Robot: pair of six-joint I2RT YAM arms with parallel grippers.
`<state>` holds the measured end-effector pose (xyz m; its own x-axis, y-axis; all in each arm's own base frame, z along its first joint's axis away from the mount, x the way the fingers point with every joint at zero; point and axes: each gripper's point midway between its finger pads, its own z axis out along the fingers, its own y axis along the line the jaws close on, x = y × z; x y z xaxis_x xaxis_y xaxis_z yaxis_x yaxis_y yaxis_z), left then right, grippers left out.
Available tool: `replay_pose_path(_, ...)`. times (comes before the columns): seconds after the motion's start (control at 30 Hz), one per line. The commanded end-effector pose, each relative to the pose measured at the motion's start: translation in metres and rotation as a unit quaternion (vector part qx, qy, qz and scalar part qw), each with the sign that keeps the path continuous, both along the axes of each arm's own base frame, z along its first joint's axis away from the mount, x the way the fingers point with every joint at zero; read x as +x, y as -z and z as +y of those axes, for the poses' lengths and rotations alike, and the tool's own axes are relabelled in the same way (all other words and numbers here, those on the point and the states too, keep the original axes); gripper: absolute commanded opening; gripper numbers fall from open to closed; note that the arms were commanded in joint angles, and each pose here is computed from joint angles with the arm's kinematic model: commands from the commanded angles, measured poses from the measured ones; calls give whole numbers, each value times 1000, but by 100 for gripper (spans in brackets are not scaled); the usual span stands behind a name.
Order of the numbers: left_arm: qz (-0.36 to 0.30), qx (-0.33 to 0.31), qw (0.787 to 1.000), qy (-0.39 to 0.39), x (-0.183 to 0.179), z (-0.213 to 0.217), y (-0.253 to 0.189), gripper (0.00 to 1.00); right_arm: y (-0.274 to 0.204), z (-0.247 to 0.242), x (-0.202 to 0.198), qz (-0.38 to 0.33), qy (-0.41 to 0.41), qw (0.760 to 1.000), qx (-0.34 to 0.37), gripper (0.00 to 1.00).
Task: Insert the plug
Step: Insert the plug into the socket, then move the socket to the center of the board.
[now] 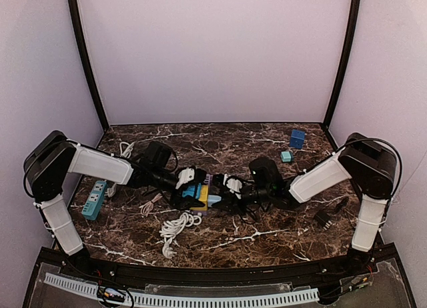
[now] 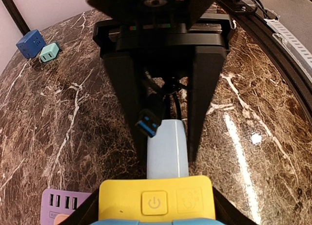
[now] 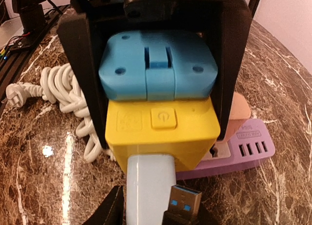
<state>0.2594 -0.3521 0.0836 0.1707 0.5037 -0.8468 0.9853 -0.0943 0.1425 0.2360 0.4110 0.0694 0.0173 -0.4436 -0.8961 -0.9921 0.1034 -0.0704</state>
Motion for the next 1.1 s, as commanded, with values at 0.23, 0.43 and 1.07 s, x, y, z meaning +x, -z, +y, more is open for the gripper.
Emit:
replay_pose_path(0.23,50,91,994,21,-34,21,41,50,-48,-23,-1,-45,40,998,30,61)
replay_pose_path(0.43,30,82,996,16,-23,16,31,78,-50,-50,0,-34,100,994,11,70)
replay_pose_path(1.07,-41,11,994,-96,-9,24,-100,99,-91,-30,0,-39,75,996,31,99)
